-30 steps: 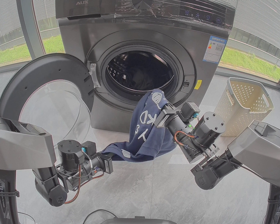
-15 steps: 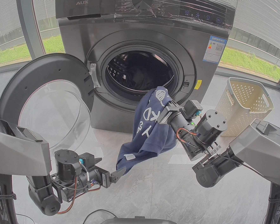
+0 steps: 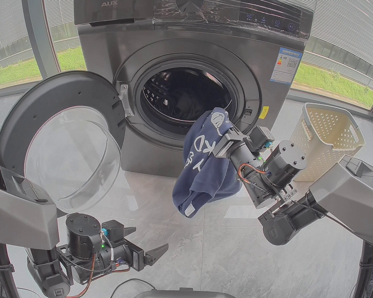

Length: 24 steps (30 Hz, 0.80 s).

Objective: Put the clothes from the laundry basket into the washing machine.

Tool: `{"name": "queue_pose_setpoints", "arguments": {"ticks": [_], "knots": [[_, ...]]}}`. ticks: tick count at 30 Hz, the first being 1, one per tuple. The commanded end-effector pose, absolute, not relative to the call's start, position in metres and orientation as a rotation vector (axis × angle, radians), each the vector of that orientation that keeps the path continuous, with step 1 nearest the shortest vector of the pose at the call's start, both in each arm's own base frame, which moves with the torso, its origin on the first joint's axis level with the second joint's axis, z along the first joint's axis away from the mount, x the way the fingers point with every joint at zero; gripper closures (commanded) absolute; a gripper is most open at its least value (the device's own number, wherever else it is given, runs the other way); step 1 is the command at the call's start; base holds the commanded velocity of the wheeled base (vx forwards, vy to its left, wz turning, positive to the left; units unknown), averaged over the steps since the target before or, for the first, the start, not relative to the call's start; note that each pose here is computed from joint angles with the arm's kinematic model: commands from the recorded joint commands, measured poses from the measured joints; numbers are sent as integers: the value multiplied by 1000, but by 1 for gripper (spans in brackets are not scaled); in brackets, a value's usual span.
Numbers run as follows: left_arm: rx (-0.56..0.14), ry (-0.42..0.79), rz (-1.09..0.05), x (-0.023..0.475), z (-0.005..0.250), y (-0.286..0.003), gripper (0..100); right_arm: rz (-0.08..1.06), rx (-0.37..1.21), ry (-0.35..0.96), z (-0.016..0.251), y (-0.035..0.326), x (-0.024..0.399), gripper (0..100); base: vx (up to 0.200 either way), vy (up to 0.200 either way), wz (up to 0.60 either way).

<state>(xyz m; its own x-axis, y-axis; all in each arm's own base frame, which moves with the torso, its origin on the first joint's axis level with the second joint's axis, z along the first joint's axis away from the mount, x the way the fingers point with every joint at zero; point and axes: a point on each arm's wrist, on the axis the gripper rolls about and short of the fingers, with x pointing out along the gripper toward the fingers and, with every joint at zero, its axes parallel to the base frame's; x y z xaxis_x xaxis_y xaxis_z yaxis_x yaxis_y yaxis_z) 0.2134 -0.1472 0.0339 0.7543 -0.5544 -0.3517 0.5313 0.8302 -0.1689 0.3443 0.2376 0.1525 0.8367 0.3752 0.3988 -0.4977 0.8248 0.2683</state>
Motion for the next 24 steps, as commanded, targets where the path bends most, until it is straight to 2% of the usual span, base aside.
{"name": "queue_pose_setpoints", "arguments": {"ticks": [1, 5, 9, 16, 24], "knots": [[-84, 304, -642, 223, 48, -166, 0, 484, 375, -342, 151, 240, 342, 100, 0, 0, 0], [-137, 147, -660, 250, 72, -187, 0, 511, 367, -314, 144, 249, 333, 100, 0, 0, 0], [-176, 55, -660, 270, 85, -201, 0, 516, 363, -304, 141, 251, 332, 100, 0, 0, 0], [-182, 29, -676, 286, 80, -215, 0, 524, 354, -287, 137, 251, 329, 100, 0, 0, 0], [-177, 41, -673, 307, 55, -231, 0, 561, 344, -287, 139, 252, 324, 100, 0, 0, 0]]}}
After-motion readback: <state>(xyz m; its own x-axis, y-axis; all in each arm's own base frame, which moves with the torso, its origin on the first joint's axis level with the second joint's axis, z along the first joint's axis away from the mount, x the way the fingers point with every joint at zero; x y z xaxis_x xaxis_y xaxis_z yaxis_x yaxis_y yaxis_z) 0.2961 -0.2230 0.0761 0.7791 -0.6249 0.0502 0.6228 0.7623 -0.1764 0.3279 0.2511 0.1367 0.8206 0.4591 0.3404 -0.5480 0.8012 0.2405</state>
